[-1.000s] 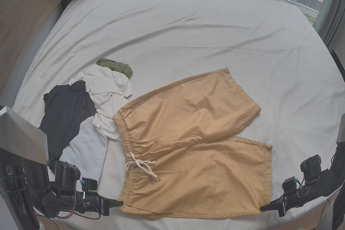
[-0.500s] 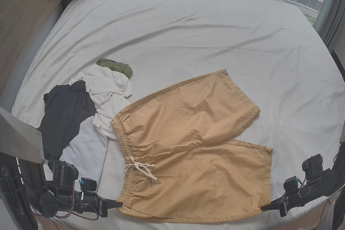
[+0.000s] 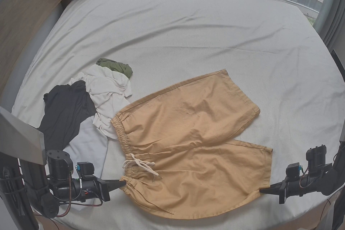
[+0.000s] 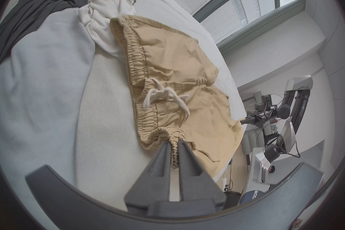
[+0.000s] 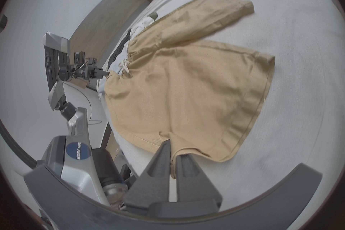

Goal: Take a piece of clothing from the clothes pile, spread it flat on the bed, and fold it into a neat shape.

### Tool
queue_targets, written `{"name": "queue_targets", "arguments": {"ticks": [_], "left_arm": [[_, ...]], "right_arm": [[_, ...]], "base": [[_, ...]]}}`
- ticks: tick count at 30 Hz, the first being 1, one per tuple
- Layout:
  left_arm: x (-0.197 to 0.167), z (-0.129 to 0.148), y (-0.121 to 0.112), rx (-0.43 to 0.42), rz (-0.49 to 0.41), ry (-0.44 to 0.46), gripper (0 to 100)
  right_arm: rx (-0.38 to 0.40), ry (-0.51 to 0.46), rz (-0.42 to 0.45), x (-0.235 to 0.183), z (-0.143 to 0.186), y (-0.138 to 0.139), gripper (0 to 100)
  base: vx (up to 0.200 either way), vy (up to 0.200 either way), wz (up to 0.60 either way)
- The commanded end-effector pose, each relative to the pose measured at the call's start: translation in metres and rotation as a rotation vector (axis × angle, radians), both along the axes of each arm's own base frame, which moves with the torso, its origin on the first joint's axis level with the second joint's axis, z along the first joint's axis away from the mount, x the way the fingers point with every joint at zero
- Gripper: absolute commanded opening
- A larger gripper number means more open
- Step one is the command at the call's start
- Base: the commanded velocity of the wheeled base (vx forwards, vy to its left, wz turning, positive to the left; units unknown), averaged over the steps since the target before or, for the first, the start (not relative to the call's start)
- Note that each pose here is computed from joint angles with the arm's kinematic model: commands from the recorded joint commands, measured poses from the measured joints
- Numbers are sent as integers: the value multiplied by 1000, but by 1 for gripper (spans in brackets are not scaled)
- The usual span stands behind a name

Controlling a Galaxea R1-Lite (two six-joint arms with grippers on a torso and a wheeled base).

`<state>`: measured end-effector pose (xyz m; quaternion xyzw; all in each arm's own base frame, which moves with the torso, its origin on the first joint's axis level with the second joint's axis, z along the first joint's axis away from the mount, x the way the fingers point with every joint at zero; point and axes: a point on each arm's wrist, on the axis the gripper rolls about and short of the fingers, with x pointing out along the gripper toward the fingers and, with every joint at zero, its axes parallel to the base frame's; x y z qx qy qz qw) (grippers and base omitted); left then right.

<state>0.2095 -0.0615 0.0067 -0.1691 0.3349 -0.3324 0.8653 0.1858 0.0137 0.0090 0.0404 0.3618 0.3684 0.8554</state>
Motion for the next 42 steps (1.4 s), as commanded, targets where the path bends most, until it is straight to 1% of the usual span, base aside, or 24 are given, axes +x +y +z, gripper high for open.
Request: {"name": "queue_targets", "arguments": {"ticks": [1,4,5,8,10,13,18,23,29,36,39,42], "left_arm": [[5,-1,-4,-10,0,-6,0],[9,1,-5,-22,5,-20,0],[15,3,-9,-38,7,-32,0],[16,4,-10,-48,10,-33,0],[20,5,-11,-53,14,-47,0],[24,8,-12,-65,19,-63,0],[33,16,-14,-101,58,-89,0],[38,24,-14,-130,75,-111,0],[39,27,-14,-137,79,-123,0],[39,28,-13,-136,81,-128,0],[39,35,-12,-148,88,-152,0],[40,40,-10,-163,99,-162,0]], "right_arm": [[24,-30,-18,7,3,0,0],[45,-55,-39,12,7,1,0],[75,-90,-63,19,12,2,0],[103,-115,-85,23,16,2,0],[136,-142,-107,27,21,3,0],[162,-171,-120,31,25,3,0],[190,-203,-138,39,28,3,0],[214,-221,-155,46,32,4,0],[247,-253,-164,55,38,5,0],[264,-285,-172,63,41,5,0],[291,-302,-186,69,46,6,0],[299,-317,-202,74,49,6,0]], "base": [[0,0,0],[0,0,0],[0,0,0],[0,0,0],[0,0,0],[0,0,0],[0,0,0],[0,0,0],[0,0,0],[0,0,0],[0,0,0],[0,0,0]]}}
